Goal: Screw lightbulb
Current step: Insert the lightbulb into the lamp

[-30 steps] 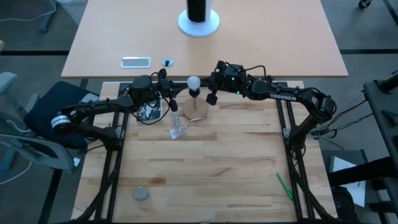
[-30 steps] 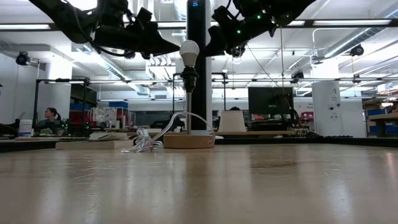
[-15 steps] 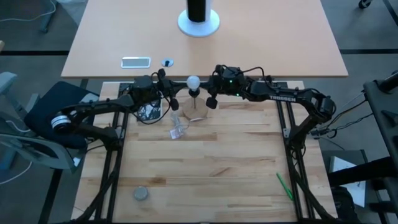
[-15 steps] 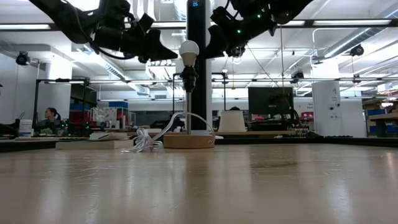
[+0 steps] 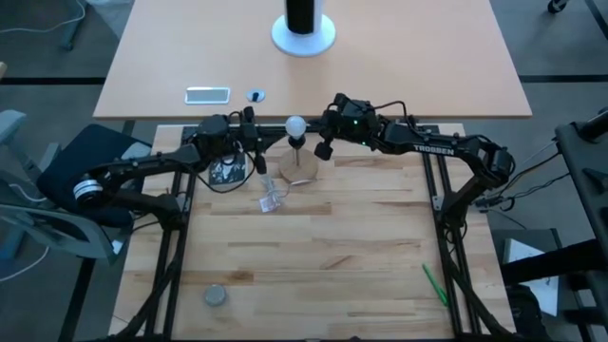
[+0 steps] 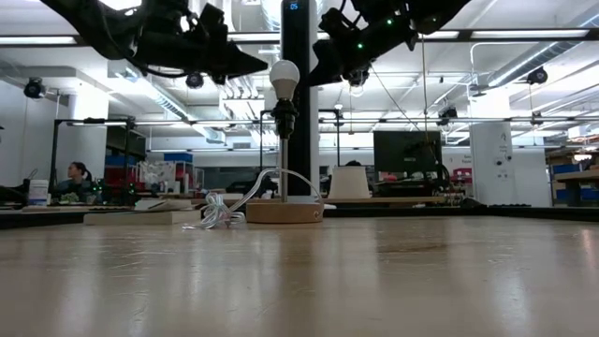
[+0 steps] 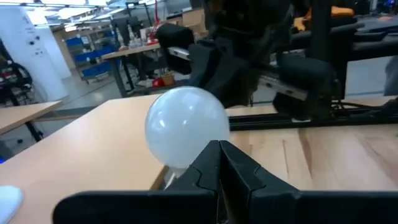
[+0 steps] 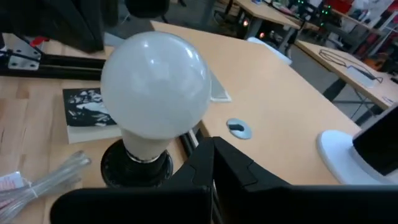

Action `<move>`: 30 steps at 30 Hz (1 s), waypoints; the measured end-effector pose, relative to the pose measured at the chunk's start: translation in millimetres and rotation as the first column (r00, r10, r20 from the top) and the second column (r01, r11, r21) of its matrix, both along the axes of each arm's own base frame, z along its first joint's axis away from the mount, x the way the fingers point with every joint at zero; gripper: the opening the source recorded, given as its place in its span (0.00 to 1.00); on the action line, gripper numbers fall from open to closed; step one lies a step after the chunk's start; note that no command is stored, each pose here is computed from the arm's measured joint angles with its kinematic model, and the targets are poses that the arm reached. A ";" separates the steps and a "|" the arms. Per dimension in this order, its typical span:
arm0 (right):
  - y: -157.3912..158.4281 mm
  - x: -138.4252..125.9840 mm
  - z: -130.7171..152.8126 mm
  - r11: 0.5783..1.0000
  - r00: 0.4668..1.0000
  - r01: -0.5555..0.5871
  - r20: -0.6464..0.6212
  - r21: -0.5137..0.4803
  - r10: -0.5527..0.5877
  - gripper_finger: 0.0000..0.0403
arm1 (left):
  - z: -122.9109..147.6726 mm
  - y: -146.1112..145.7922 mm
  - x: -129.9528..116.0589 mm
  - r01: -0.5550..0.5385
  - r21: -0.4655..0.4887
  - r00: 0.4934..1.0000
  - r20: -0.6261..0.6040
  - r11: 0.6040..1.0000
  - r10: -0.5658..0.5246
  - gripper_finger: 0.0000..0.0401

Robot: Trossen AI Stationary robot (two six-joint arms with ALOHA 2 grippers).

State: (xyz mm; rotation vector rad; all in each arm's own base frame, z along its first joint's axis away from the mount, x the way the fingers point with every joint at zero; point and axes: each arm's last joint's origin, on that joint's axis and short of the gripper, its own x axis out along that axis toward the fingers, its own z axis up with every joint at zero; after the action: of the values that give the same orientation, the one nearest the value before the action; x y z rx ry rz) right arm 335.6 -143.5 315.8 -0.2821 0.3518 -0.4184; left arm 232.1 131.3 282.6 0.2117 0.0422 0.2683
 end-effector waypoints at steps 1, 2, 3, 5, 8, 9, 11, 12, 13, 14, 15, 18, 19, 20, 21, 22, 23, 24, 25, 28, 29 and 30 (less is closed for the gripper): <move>0.6 0.3 0.0 1.000 1.000 -0.009 0.001 0.002 0.009 0.00 | -0.9 0.6 0.7 -0.007 -0.001 1.000 -0.002 1.000 0.007 0.00; 1.2 0.5 0.0 1.000 1.000 -0.027 0.002 0.006 0.027 0.00 | -1.7 1.4 1.2 -0.021 -0.002 1.000 -0.004 1.000 0.021 0.00; 1.7 0.8 0.0 0.999 0.999 -0.046 0.005 0.012 0.046 0.00 | -2.0 1.9 1.6 -0.029 -0.001 1.000 -0.002 1.000 0.029 0.00; 3.1 1.4 0.0 0.997 0.997 -0.078 0.010 0.020 0.078 0.00 | -2.5 3.1 2.2 -0.053 0.001 0.999 0.001 0.999 0.053 0.00; 5.1 2.2 -0.2 0.996 0.996 -0.087 0.009 0.022 0.086 0.00 | -3.3 4.4 3.5 -0.069 0.005 0.998 0.007 0.998 0.069 0.00; 6.2 2.6 -0.3 0.996 0.996 -0.090 0.008 0.023 0.090 0.00 | -3.6 4.9 3.7 -0.078 0.005 0.997 0.007 0.997 0.078 0.00; 7.1 2.8 -0.6 0.995 0.996 -0.092 0.005 0.026 0.092 0.00 | -4.2 5.8 4.0 -0.099 0.008 0.995 0.007 0.995 0.099 0.00; 7.4 2.7 -0.7 0.995 0.996 -0.092 0.005 0.031 0.092 0.00 | -4.5 6.4 4.3 -0.112 0.009 0.994 0.006 0.994 0.112 0.00; 7.8 2.6 -0.6 0.995 0.996 -0.093 0.006 0.036 0.093 0.00 | -4.9 7.0 4.3 -0.128 0.008 0.992 0.005 0.992 0.128 0.00; 8.6 2.9 -0.8 0.995 0.995 -0.096 0.006 0.041 0.096 0.00 | -5.2 7.4 4.4 -0.137 0.008 0.991 0.005 0.991 0.137 0.00; 9.0 2.9 -1.0 0.994 0.995 -0.099 0.005 0.044 0.099 0.00 | -5.6 7.8 4.5 -0.144 0.008 0.990 0.003 0.989 0.144 0.00; 10.3 2.0 -1.1 0.994 0.995 -0.097 -0.003 0.056 0.098 0.00 | -7.6 8.5 4.8 -0.159 0.002 0.987 -0.011 0.987 0.159 0.00; 10.5 1.2 -0.7 0.994 0.996 -0.091 -0.006 0.058 0.092 0.00 | -8.1 8.6 4.8 -0.160 0.001 0.987 -0.015 0.987 0.160 0.00; 10.7 0.5 -1.0 0.994 0.996 -0.088 -0.014 0.062 0.089 0.00 | -8.5 8.5 4.6 -0.160 -0.001 0.987 -0.020 0.987 0.160 0.00; 10.9 0.0 -1.4 0.995 0.996 -0.080 -0.022 0.063 0.082 0.00 | -8.2 8.1 3.9 -0.161 -0.003 0.987 -0.025 0.987 0.160 0.00; 10.6 -0.6 -1.2 0.996 0.997 -0.065 -0.026 0.059 0.066 0.00 | -7.1 7.3 2.7 -0.161 -0.004 0.987 -0.027 0.987 0.160 0.00; 10.4 -1.4 -0.7 0.997 0.998 -0.049 -0.030 0.055 0.051 0.00 | -5.3 6.3 1.0 -0.160 -0.005 0.987 -0.024 0.987 0.160 0.00; 9.9 -1.8 -0.5 0.998 0.999 -0.034 -0.033 0.048 0.035 0.00 | -3.1 5.1 -0.8 -0.160 -0.006 0.987 -0.020 0.987 0.160 0.00; 9.5 -2.1 -0.1 0.999 0.999 -0.023 -0.034 0.039 0.025 0.00 | -1.2 4.0 -2.3 -0.159 -0.008 0.987 -0.018 0.987 0.159 0.00; 6.1 -3.1 1.1 1.000 0.999 -0.010 -0.034 0.012 0.011 0.00 | 0.3 0.2 -4.4 -0.092 -0.024 0.995 -0.026 0.995 0.091 0.00; 4.9 -3.4 1.8 1.000 1.000 -0.007 -0.028 0.006 0.007 0.00 | 0.8 -1.1 -4.0 -0.048 -0.028 0.999 -0.020 0.998 0.047 0.00; 4.0 -2.9 2.0 1.000 1.000 -0.006 -0.021 0.000 0.006 0.00 | 1.1 -2.2 -3.6 -0.011 -0.031 1.000 -0.015 0.999 0.011 0.00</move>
State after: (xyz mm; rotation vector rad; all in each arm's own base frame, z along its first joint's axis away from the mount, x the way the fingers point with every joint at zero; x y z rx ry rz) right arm 332.7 -139.5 317.8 -0.2878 0.3718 -0.4092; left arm 228.4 129.1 283.6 0.1825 0.0625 0.2766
